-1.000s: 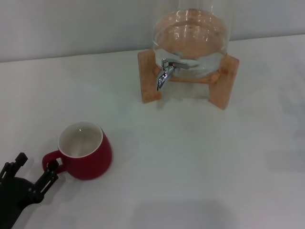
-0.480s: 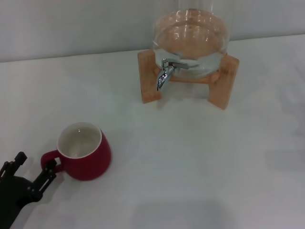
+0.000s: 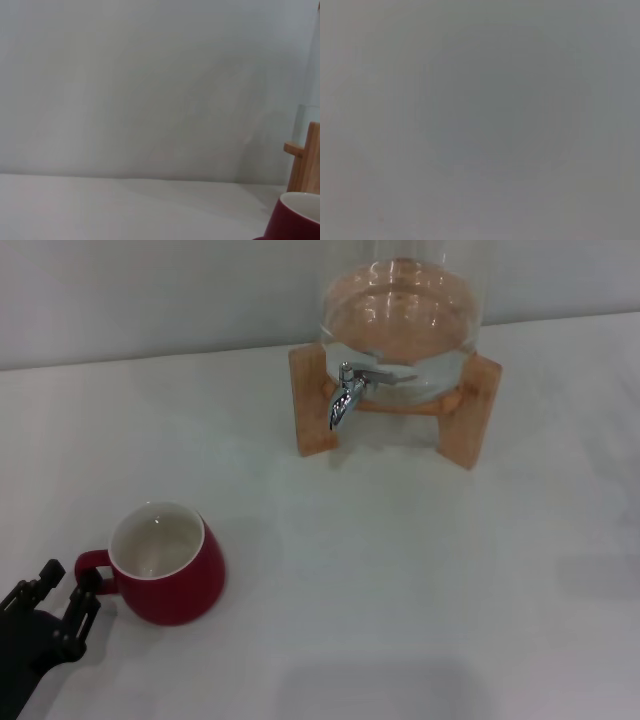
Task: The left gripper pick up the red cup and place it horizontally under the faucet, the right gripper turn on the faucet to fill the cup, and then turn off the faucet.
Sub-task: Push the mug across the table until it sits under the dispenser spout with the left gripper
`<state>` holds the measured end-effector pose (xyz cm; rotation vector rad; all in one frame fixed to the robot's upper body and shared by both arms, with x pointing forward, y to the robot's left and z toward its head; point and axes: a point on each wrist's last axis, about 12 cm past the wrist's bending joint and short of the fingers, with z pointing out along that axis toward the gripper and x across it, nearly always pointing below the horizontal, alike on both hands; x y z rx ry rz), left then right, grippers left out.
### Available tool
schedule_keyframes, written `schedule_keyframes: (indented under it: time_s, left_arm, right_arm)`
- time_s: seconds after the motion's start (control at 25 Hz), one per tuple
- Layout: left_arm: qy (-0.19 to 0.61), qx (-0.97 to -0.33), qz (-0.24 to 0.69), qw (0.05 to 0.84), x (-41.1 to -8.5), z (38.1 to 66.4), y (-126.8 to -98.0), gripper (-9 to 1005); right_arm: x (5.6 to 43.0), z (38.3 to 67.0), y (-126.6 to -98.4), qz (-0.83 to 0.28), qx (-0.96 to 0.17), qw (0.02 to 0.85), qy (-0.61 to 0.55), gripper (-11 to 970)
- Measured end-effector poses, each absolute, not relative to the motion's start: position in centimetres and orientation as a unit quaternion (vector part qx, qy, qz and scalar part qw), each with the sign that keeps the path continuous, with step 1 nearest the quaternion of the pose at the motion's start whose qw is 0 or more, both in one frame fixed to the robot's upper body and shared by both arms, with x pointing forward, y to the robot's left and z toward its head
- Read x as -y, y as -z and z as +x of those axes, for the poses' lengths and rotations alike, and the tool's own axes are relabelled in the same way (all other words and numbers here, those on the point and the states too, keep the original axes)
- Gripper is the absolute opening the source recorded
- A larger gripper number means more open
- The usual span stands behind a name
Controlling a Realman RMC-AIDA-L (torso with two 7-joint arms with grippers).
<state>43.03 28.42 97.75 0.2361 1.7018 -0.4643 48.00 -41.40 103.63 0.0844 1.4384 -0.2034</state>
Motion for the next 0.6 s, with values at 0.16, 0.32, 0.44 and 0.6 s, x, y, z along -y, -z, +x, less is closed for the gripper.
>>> schedule_keyframes:
  time_s: [0.16, 0.32, 0.44, 0.6]
  left_arm:
    - [0.203, -0.743, 0.103, 0.63, -28.4, 43.08, -97.77, 467]
    - [0.204, -0.741, 0.105, 0.631, -28.33, 43.24, -97.84, 437]
    - [0.204, -0.741, 0.106, 0.631, -28.3, 43.31, -97.86, 435]
    - [0.205, -0.741, 0.106, 0.631, -28.28, 43.36, -97.89, 432]
  right_arm:
    - [41.41, 47.98, -103.62, 0.039, -0.657, 0.747, 0.093, 875]
    - [41.38, 48.04, -103.65, 0.038, -0.657, 0.747, 0.093, 875]
    - [41.36, 48.1, -103.67, 0.038, -0.657, 0.747, 0.092, 875]
    - [41.33, 48.17, -103.7, 0.038, -0.656, 0.748, 0.092, 875]
